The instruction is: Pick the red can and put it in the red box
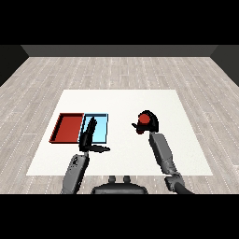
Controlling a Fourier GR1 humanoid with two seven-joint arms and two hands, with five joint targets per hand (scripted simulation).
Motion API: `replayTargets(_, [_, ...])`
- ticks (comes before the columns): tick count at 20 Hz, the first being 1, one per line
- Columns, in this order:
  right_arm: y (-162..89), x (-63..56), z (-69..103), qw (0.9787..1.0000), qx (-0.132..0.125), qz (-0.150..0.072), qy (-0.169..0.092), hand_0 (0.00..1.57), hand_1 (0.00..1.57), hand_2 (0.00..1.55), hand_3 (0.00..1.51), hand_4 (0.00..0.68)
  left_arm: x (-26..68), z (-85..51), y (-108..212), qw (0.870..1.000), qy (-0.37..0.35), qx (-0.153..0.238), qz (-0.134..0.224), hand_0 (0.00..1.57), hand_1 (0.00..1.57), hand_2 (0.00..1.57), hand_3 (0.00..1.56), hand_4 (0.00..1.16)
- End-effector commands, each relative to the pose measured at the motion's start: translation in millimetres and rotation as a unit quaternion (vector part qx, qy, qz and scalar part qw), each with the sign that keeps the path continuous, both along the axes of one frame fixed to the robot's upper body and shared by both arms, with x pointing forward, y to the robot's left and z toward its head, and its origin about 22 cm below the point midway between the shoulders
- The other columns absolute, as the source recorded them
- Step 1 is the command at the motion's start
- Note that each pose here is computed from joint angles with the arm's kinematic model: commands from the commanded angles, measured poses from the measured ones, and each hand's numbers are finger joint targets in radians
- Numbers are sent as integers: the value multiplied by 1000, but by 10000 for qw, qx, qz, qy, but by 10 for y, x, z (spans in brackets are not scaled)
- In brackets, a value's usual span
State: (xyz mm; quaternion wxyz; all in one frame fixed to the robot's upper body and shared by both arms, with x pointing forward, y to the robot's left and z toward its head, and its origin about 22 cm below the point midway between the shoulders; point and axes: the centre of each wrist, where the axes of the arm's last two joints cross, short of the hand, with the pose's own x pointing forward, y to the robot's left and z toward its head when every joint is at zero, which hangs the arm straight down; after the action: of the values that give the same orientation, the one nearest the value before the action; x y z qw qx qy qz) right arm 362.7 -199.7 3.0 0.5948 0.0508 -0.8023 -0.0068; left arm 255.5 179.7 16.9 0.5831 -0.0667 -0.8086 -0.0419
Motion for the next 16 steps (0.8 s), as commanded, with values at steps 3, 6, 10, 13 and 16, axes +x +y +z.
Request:
replayTargets(3, [667,-382,78,9997,214,120,-73,1417,1417,1438,1418,652,11,-43,-180,9999,18,11,-108,0,0,0,0,0])
replayTargets(6, [654,-393,82,9996,151,127,-191,1435,1435,1446,1426,658,130,131,-383,9993,53,-90,-349,0,0,0,0,0])
replayTargets(10, [715,-256,197,9995,57,223,-194,1405,1405,1422,1410,640,52,170,-495,9980,203,-136,-584,0,0,0,0,0])
replayTargets(13, [947,-498,242,9986,144,328,-391,1392,1392,1403,1393,636,98,250,-753,9983,220,-20,-535,0,0,0,0,0])
replayTargets(16, [1014,-402,370,9980,116,516,-352,1377,1377,1406,1401,625,12,-42,-736,9977,231,-81,-634,0,0,0,0,0])
